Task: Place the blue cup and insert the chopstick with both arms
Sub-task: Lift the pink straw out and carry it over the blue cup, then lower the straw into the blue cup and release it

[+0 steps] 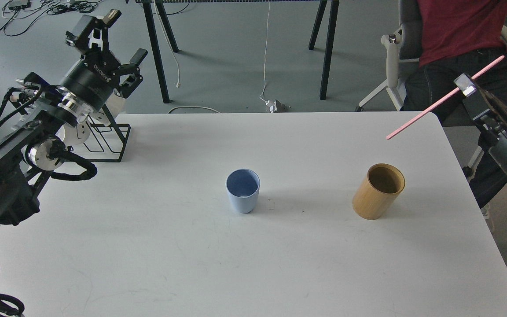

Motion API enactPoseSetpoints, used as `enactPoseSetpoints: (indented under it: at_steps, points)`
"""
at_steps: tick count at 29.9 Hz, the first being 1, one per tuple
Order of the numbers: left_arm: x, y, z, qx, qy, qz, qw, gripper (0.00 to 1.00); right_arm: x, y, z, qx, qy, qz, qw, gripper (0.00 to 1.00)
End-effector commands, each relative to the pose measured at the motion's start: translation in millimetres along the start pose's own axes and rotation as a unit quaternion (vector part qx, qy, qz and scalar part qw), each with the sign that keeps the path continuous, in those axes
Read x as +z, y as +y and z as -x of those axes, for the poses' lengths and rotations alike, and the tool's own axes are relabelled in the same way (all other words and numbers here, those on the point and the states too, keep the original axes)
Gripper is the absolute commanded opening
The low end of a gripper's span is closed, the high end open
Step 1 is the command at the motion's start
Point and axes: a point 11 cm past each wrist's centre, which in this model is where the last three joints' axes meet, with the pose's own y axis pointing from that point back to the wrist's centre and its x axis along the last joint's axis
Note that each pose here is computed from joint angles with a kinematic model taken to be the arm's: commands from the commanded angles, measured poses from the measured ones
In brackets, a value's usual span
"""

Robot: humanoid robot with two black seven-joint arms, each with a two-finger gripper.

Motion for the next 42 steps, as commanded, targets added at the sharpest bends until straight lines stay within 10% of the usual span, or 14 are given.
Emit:
enactPoseSetpoints:
  at_steps: [1, 12, 42]
  points:
    - [-18.6, 17.6, -6.5, 0.014, 0.008, -0.019, 1.000, 0.97, -23.1, -35.7, -21.1, 0.031, 0.007, -0.046, 0.998, 0.00]
    - [-38.8, 33.9, -8.9, 0.027, 0.022, -0.037, 0.999, 0.98, -116.5, -147.2, 79.8, -0.097, 0.008, -0.186, 0.978, 0.00]
    - [-42.9, 38.2, -9.9, 0.033, 0.028, -0.038, 0.998, 0.98, -164.4, -140.2, 230.2, -0.267, 0.105, -0.279, 0.917, 0.00]
